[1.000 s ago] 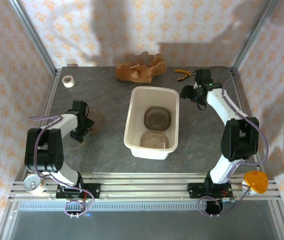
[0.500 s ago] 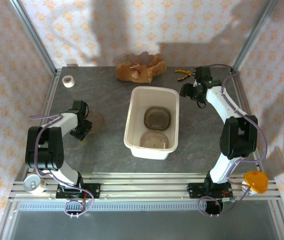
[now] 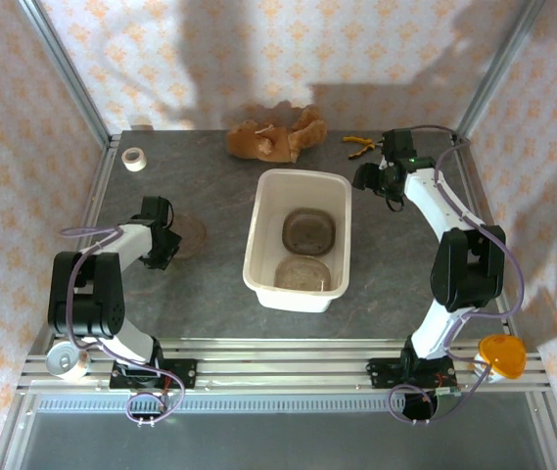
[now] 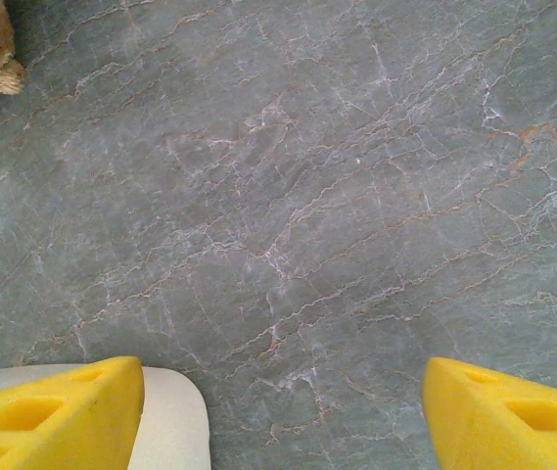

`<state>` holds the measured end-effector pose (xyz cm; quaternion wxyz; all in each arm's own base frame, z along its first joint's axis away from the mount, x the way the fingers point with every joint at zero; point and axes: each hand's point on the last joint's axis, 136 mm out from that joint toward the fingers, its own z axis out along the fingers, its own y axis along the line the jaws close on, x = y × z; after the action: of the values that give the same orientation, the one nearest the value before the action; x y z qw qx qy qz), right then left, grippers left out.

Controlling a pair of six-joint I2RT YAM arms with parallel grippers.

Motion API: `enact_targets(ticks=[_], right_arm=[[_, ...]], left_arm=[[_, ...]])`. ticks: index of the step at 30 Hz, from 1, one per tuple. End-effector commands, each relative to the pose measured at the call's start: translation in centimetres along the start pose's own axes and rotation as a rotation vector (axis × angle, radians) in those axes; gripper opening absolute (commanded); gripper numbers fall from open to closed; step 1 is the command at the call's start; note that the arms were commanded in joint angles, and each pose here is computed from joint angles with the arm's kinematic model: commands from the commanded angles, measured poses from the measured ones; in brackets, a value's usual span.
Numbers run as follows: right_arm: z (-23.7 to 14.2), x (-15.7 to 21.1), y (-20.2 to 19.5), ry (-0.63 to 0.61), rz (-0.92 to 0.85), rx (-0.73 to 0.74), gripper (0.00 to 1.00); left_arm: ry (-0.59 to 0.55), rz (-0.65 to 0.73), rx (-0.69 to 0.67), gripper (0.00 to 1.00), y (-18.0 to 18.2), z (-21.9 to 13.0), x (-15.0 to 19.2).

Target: Place the plates into the plastic bin on the countertop

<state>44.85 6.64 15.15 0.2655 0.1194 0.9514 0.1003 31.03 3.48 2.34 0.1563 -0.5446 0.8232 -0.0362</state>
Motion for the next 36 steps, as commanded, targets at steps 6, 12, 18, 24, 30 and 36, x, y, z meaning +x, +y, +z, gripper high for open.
enact_targets(ticks=[6, 12, 18, 24, 30, 36], right_arm=[[-0.5, 0.1, 0.1, -0.017, 0.004, 0.005, 0.75], [-1.0, 0.0, -0.1, -0.033, 0.003, 0.017, 0.75], [-1.5, -0.1, -0.1, -0.042, 0.006, 0.013, 0.75], [-2.1, 0.0, -0.2, -0.056, 0.013, 0.014, 0.75], [-2.6, 0.0, -0.1, -0.063, 0.023, 0.006, 0.75], [-3.2, 0.1, -0.2, -0.074, 0.030, 0.007, 0.75]], left_arm=[[-0.033, -0.026, 0.047, 0.09, 0.0, -2.3, -0.1], [-0.060, -0.048, 0.120, 0.05, -0.9, -4.7, -0.5], [-0.096, -0.012, 0.185, 0.02, -2.7, -7.9, -1.1], [-0.122, 0.026, 0.300, 0.00, -5.4, -11.9, -1.5], [-0.135, 0.145, 0.438, 0.00, -9.6, -17.0, -1.2], [-0.115, 0.351, 0.549, 0.00, -14.1, -22.1, 0.4]])
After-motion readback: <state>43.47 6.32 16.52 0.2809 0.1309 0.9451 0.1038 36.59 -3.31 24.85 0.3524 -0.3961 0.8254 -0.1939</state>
